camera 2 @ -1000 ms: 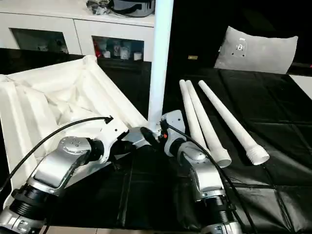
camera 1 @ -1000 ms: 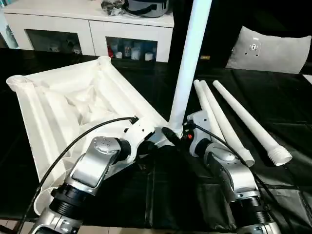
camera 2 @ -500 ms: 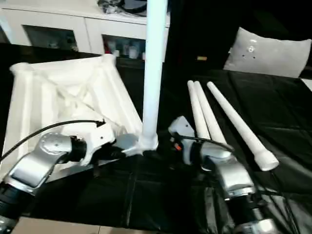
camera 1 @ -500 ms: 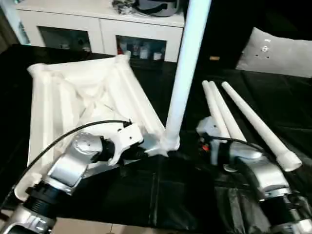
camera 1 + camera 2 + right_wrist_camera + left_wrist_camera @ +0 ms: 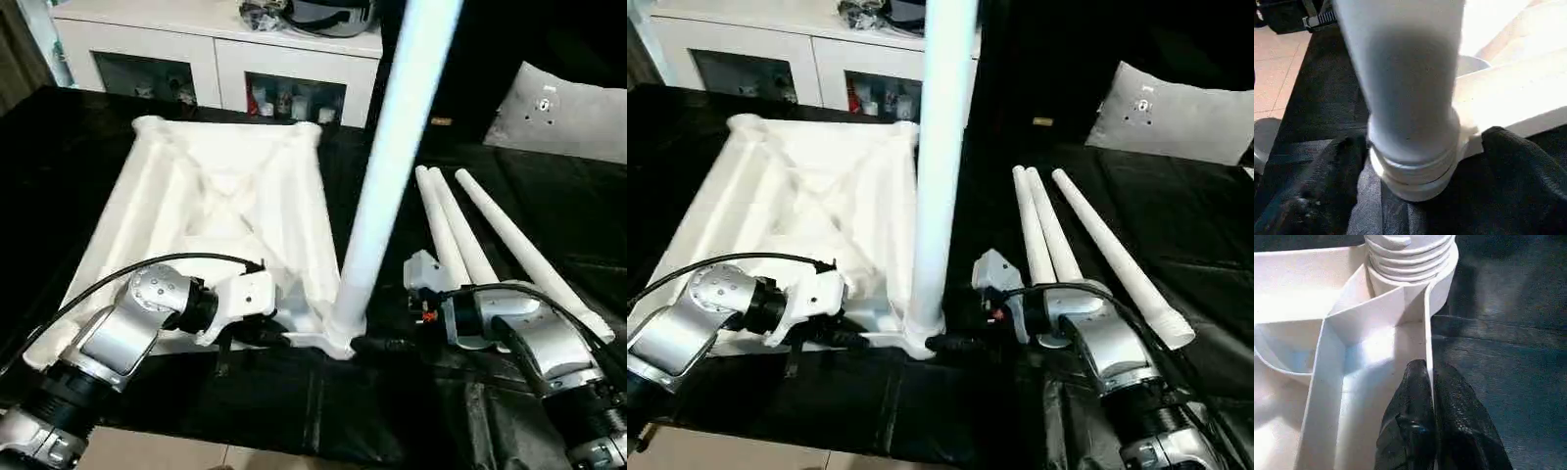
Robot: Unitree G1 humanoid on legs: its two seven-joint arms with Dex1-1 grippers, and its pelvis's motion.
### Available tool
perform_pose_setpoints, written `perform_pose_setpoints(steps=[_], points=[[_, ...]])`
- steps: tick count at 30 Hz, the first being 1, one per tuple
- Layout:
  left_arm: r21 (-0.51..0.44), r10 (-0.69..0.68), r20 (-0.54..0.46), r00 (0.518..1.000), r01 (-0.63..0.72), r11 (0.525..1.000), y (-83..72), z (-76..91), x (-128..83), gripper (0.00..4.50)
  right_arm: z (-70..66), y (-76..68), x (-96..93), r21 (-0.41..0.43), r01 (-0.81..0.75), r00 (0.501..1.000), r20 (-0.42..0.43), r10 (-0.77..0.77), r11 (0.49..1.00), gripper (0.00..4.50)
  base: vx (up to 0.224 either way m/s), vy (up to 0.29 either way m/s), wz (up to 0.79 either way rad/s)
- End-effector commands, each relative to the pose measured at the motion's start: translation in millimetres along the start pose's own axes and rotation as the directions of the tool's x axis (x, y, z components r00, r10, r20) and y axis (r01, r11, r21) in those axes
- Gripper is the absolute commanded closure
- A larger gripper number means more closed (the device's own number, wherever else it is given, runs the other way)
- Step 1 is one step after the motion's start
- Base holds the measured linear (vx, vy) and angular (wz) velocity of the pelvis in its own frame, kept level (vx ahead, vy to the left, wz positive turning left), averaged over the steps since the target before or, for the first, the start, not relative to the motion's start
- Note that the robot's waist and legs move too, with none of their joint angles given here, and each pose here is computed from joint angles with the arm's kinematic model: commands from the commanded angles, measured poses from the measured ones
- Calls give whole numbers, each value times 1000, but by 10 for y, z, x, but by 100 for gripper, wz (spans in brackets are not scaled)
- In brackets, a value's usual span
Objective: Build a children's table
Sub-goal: Rotate leg to tighten
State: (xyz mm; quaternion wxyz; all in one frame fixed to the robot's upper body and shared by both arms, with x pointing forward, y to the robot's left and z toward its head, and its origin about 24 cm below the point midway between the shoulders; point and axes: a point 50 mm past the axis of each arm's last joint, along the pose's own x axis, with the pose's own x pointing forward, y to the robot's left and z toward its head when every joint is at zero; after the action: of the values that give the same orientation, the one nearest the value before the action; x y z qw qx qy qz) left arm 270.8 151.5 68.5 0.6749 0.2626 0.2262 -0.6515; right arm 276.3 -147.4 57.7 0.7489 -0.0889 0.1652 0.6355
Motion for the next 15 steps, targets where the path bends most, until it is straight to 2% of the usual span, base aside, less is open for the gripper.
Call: perform_pose_setpoints(steps=[1,8,10,15], points=[[62,-69,-7,998,69,996,-24,75,46,450,80,-23,7,-38,-12,1000,22,13,999,78,0,0,0],[80,-84,-4,996,84,993,-27,92,76,450,55,16,79,-54,-30,999,31,31,998,127,0,0,0],[81,-85,-4,996,85,993,-27,93,79,450,51,24,88,-54,-34,999,31,36,998,164,0,0,0],[87,-85,-9,996,86,992,-20,87,88,450,18,63,124,-56,-53,998,19,54,997,185,0,0,0]])
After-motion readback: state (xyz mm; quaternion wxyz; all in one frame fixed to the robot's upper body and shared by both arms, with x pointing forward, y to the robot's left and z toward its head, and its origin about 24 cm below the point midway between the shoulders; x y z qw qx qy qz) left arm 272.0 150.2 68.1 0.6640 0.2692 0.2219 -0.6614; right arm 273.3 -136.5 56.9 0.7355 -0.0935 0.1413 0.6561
